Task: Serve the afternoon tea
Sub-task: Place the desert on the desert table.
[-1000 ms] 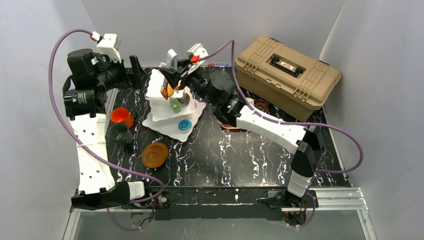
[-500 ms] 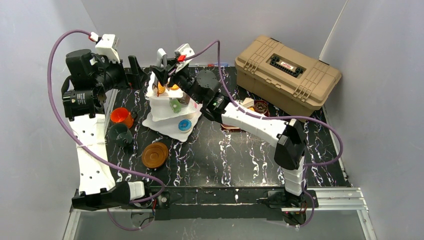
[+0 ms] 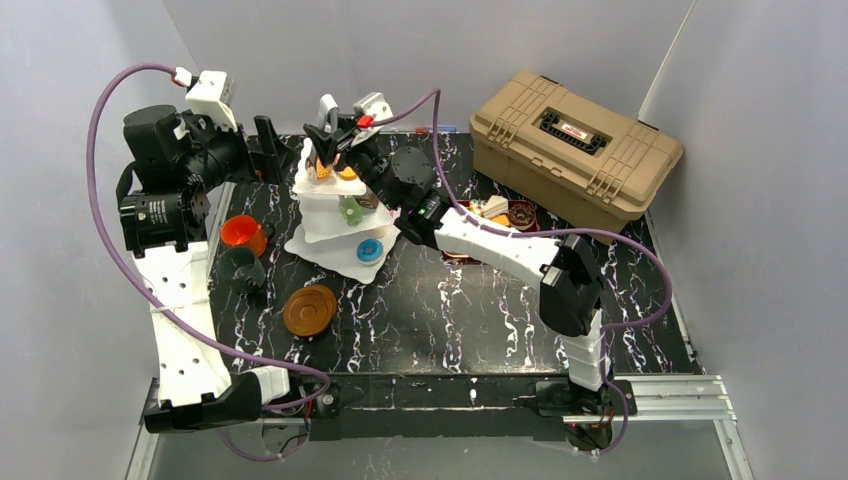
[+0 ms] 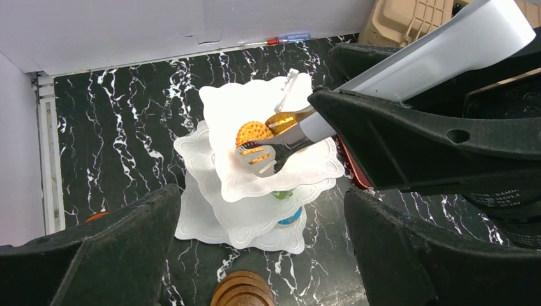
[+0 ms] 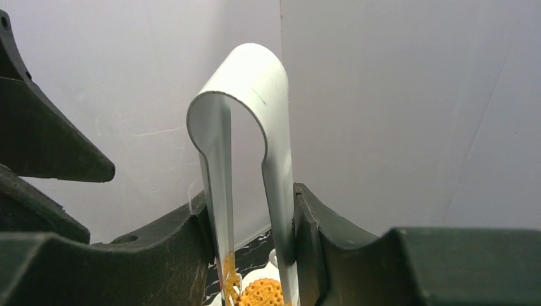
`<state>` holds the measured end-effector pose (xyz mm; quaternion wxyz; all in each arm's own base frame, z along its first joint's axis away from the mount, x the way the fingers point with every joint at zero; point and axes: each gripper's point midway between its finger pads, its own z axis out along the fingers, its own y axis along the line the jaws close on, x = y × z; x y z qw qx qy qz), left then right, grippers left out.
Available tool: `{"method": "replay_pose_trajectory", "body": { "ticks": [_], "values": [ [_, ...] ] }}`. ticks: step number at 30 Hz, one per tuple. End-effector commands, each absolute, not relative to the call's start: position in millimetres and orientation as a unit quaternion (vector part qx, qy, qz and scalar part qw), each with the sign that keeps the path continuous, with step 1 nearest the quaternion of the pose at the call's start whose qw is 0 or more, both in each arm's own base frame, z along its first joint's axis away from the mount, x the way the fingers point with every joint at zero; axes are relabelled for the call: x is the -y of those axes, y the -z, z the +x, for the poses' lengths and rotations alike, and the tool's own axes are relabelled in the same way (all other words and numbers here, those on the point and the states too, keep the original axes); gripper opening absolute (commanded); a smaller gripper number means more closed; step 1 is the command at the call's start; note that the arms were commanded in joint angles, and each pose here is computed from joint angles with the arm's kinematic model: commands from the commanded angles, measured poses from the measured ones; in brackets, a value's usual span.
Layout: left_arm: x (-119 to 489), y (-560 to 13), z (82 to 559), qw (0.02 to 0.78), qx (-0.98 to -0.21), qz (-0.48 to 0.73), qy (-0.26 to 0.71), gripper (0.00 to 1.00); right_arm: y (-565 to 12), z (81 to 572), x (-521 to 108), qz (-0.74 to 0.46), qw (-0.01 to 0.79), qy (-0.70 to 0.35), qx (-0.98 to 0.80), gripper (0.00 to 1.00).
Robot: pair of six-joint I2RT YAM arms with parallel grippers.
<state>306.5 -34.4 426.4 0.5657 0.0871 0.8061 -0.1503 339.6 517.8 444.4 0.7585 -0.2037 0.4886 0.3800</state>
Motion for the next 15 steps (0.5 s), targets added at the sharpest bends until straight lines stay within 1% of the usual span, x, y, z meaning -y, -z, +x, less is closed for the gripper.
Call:
{"method": "replay_pose_trajectory", "body": {
  "ticks": [1,2,4,9,15],
  "values": [
    [40,-426,299,0.564,-0.804,0.092,0.165,0.98,-494,329,-493,-0.158,0.797,-0.39,-0.433,0.37],
    [40,-426,300,0.563,-0.804,0.092,0.165,0.98,-495,328,-492,-0.158,0.797,-0.391,-0.433,0.42],
    [40,-426,300,0.563,-0.804,0.092,0.167,0.98,-495,327,-492,-0.162,0.795,-0.391,-0.434,0.46],
    [41,-427,299,0.564,-0.803,0.093,0.168,0.98,-494,324,-490,-0.164,0.794,-0.393,-0.434,0.48],
    [41,-427,299,0.564,-0.803,0.093,0.168,0.98,-501,313,-485,-0.17,0.79,-0.408,-0.424,0.55]
  ]
}}
